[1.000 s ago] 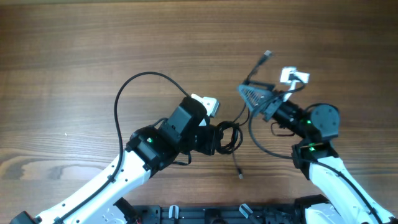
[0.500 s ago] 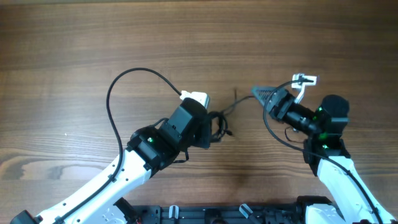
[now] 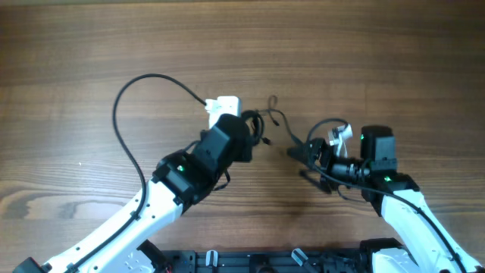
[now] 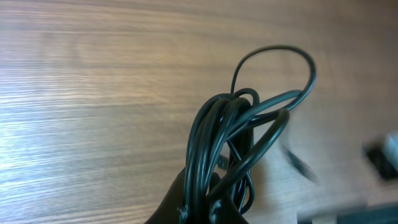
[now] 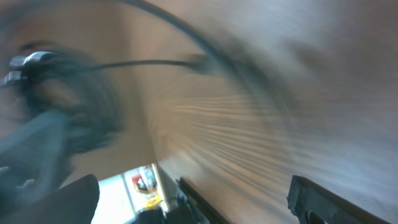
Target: Untangle cables
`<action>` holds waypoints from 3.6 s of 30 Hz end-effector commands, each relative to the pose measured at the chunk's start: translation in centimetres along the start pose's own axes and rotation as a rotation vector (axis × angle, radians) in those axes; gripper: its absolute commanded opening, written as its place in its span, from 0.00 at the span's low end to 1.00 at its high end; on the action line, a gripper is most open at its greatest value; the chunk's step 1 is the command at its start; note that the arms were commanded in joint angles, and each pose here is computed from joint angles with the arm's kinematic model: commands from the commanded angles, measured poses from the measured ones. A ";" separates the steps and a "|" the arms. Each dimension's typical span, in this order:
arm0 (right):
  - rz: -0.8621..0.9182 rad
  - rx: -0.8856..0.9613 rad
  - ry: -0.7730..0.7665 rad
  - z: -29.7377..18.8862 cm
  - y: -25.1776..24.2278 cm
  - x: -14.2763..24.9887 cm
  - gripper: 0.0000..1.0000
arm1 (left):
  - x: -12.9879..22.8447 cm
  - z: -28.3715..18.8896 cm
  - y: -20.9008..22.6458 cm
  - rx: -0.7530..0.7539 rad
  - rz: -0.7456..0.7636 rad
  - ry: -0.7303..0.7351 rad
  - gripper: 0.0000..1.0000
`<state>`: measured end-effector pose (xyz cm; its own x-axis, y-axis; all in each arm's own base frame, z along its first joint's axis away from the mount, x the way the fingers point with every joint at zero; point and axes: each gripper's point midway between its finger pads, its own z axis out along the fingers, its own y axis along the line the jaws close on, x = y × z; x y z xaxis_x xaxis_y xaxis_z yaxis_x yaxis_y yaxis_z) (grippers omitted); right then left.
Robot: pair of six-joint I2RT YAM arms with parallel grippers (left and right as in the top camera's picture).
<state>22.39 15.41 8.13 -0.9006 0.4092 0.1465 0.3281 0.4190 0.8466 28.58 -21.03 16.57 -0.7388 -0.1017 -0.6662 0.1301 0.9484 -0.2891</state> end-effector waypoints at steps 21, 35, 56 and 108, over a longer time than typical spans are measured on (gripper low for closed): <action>-0.027 -0.437 0.067 -0.5 13.6 1.1 0.81 | 2.7 -1.3 -5.2 0.342 0.137 0.176 0.04; 0.028 -0.532 0.003 -1.7 16.1 -0.1 0.76 | 4.1 -1.9 -7.2 0.378 0.171 0.193 0.04; -0.050 -0.517 -0.250 -2.0 15.6 -4.0 0.81 | 4.3 -1.5 -8.7 0.411 0.194 0.174 0.04; 0.170 -0.498 -0.021 -0.2 15.5 -0.4 1.00 | 1.8 -0.3 -4.6 0.097 0.031 0.003 0.04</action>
<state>27.28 21.55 20.96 -0.8572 0.4445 0.2601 0.2607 -0.0612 0.9635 25.10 -25.69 15.32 -0.7896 -0.0138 -0.6135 0.2420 0.9117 -0.3320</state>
